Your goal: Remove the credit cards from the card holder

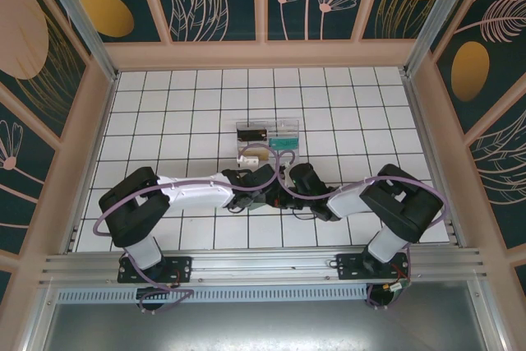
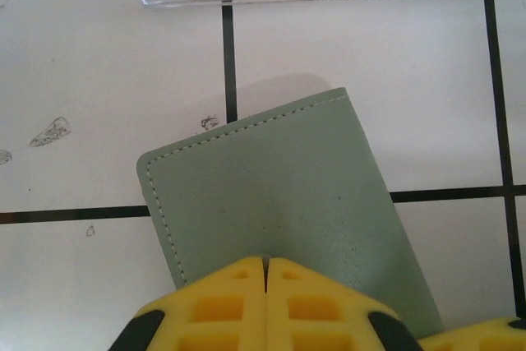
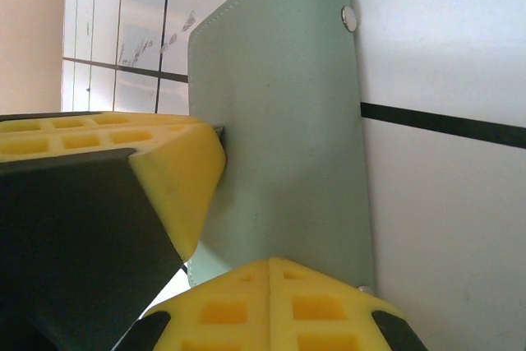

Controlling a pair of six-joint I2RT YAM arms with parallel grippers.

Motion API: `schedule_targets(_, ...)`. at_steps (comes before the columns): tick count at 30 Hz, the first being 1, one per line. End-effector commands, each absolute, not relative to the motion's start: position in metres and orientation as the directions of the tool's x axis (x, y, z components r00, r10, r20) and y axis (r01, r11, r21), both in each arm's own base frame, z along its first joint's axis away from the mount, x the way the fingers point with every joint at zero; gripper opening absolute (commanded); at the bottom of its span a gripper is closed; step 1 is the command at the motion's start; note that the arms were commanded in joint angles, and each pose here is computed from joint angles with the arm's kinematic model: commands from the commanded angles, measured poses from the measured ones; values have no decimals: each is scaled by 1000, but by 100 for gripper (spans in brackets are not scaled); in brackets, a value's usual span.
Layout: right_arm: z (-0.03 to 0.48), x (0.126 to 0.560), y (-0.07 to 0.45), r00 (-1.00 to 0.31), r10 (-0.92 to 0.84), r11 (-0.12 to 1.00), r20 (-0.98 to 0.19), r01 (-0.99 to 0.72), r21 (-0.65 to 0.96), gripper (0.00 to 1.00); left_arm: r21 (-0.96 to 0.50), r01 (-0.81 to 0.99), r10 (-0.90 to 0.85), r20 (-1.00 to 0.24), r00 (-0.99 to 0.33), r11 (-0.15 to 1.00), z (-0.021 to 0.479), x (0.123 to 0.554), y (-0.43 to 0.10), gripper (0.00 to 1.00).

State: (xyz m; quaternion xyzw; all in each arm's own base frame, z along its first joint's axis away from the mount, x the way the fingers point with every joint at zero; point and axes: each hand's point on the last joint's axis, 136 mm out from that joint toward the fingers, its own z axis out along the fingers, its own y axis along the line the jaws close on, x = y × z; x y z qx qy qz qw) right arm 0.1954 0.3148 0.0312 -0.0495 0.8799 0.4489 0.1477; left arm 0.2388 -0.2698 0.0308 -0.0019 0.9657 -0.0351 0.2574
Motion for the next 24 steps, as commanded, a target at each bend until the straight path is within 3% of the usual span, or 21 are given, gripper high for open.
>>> schedule_targets(1, 2, 184, 303, -973, 29, 668, -228, -151, 729, 0, 53, -5, 19, -449, -893, 999, 7, 227, -239, 0)
schedule_targets(6, -23, 183, 288, -985, 67, 727, -161, -62, 684, 0, 91, -60, -3, -522, -853, 994, 26, 228, -208, 0)
schedule_targets(15, -34, 177, 283, -988, 86, 729, -124, -22, 684, 0, 81, -170, -94, -571, -816, 982, 37, 219, -148, 0)
schedule_targets(24, 15, 190, 296, -963, 70, 666, -259, -149, 731, 3, -172, 3, -103, -602, -792, 985, 65, 231, -205, 0)
